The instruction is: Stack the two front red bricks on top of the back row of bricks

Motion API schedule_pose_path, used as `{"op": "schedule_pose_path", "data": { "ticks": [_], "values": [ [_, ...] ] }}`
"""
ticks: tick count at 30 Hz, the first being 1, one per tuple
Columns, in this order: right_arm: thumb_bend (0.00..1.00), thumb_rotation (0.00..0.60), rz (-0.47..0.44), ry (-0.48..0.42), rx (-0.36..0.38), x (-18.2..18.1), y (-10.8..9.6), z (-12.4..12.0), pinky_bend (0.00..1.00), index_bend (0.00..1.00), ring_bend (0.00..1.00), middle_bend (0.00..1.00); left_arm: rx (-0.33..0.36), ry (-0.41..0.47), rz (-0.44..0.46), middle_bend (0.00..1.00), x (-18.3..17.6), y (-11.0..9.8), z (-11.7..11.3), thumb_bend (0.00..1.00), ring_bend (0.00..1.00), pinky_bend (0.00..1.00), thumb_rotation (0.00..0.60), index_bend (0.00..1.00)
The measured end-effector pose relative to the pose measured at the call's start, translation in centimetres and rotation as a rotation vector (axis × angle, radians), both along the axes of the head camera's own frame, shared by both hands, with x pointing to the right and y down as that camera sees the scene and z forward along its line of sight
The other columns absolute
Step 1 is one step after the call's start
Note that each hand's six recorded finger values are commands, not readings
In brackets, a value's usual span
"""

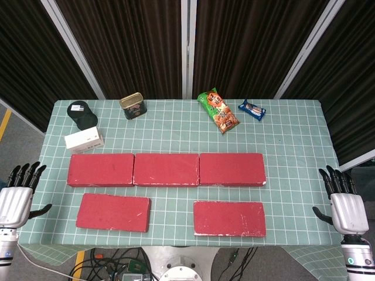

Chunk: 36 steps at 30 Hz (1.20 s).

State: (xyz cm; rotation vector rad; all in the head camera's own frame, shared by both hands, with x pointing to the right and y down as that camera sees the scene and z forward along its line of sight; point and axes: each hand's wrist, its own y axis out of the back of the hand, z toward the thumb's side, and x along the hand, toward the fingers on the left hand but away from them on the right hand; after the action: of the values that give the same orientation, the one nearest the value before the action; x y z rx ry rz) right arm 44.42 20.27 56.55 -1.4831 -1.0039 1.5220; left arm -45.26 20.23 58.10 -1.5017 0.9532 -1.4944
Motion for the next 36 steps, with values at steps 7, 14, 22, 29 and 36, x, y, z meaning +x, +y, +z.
{"op": "schedule_pose_path", "data": {
  "ticks": [7, 14, 22, 29, 36],
  "values": [
    [0.09, 0.600, 0.002, -0.002, 0.003, 0.1, -0.1, -0.2, 0.00, 0.00, 0.00, 0.00, -0.013, 0.007, 0.003, 0.04, 0.2, 0.1, 0.4, 0.00, 0.00, 0.02, 0.600, 0.09],
    [0.10, 0.600, 0.011, -0.009, 0.015, 0.2, -0.4, -0.5, 0.00, 0.00, 0.00, 0.00, -0.041, 0.089, 0.015, 0.04, 1.7, -0.1, -0.1, 0.00, 0.00, 0.02, 0.600, 0.08],
    [0.09, 0.600, 0.007, 0.001, 0.022, 0.6, -0.8, -0.8, 0.00, 0.00, 0.00, 0.00, -0.171, 0.218, 0.093, 0.04, 6.2, 0.8, 0.2, 0.00, 0.00, 0.02, 0.600, 0.08],
    [0.10, 0.600, 0.011, -0.011, 0.025, 0.8, -1.0, -0.8, 0.00, 0.00, 0.00, 0.00, -0.331, 0.263, 0.237, 0.04, 11.6, 1.8, 1.5, 0.00, 0.00, 0.02, 0.600, 0.08],
    [0.10, 0.600, 0.024, -0.017, 0.021, 1.5, -0.9, -0.5, 0.00, 0.00, 0.00, 0.00, -0.448, 0.303, 0.331, 0.05, 16.0, 3.1, 3.5, 0.00, 0.00, 0.00, 0.600, 0.08]
  ]
}}
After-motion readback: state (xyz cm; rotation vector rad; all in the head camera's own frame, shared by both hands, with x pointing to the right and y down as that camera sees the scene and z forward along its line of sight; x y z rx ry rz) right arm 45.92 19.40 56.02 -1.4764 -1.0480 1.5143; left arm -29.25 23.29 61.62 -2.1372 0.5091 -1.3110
